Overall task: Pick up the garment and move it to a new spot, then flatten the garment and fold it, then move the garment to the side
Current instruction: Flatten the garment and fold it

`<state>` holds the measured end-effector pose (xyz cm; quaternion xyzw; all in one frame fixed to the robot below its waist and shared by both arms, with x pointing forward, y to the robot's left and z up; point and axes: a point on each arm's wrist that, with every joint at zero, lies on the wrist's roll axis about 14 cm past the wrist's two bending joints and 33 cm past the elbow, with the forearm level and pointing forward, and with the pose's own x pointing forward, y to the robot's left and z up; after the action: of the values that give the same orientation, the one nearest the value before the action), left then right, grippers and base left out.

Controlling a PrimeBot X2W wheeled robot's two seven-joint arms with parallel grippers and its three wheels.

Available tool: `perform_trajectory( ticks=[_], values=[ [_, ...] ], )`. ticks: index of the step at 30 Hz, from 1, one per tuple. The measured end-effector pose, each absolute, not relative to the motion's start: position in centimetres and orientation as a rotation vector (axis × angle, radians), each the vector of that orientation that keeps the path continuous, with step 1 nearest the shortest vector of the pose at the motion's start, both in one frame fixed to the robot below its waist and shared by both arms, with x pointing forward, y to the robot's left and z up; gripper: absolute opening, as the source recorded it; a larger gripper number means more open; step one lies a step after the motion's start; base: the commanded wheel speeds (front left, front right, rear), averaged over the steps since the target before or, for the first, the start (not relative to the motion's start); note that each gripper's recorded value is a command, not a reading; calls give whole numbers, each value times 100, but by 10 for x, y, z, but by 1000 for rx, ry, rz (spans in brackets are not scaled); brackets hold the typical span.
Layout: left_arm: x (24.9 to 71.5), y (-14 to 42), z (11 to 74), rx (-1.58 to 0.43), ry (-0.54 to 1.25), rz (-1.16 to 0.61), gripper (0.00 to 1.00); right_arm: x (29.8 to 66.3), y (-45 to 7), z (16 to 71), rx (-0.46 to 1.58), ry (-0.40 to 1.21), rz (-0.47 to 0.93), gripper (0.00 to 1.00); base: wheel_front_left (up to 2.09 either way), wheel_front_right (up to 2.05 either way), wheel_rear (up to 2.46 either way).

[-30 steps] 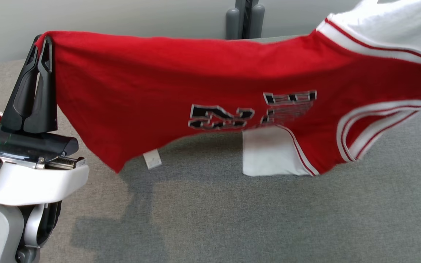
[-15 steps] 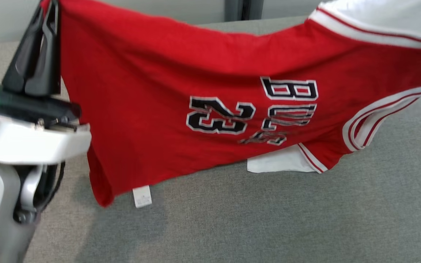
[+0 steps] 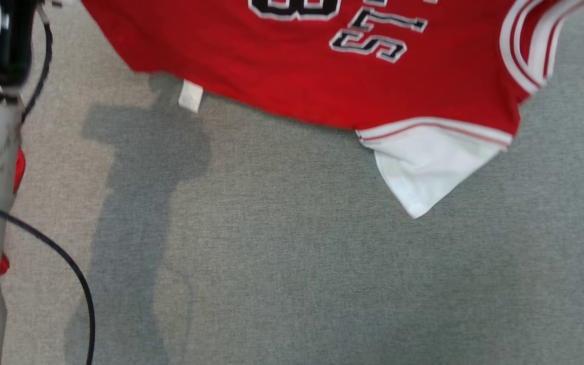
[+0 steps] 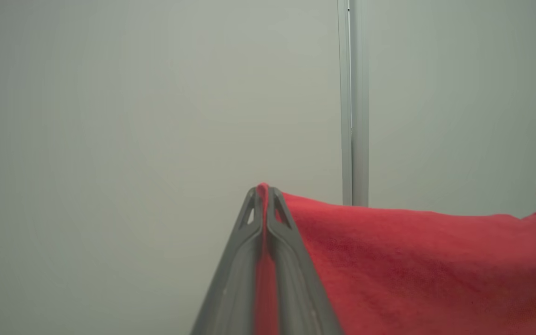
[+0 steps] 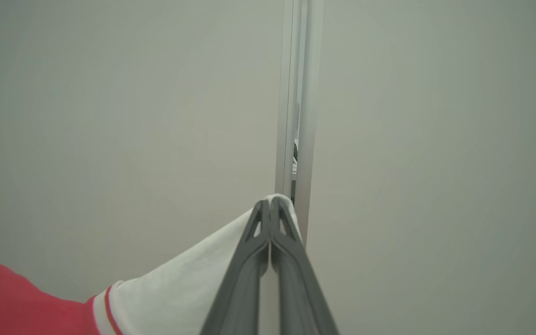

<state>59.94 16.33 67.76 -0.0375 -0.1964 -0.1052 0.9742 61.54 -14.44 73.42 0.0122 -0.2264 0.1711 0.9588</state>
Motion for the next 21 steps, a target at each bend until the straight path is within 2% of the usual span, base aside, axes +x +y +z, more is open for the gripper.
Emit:
perform_trajectory(
  ticks=[7,11,16,21],
  values=[
    [633,185,679,-63,-381,-143,0,648,-123,769,95,-556,353,0,0,0,0],
    [643,189,678,-75,-370,-120,0,661,-119,772,144,-554,338,0,0,0,0],
    [654,189,650,-90,-296,-117,0,676,-110,739,141,-461,343,0,0,0,0],
    [651,188,598,-126,-193,-114,0,680,-111,673,146,-313,343,0,0,0,0]
  ],
)
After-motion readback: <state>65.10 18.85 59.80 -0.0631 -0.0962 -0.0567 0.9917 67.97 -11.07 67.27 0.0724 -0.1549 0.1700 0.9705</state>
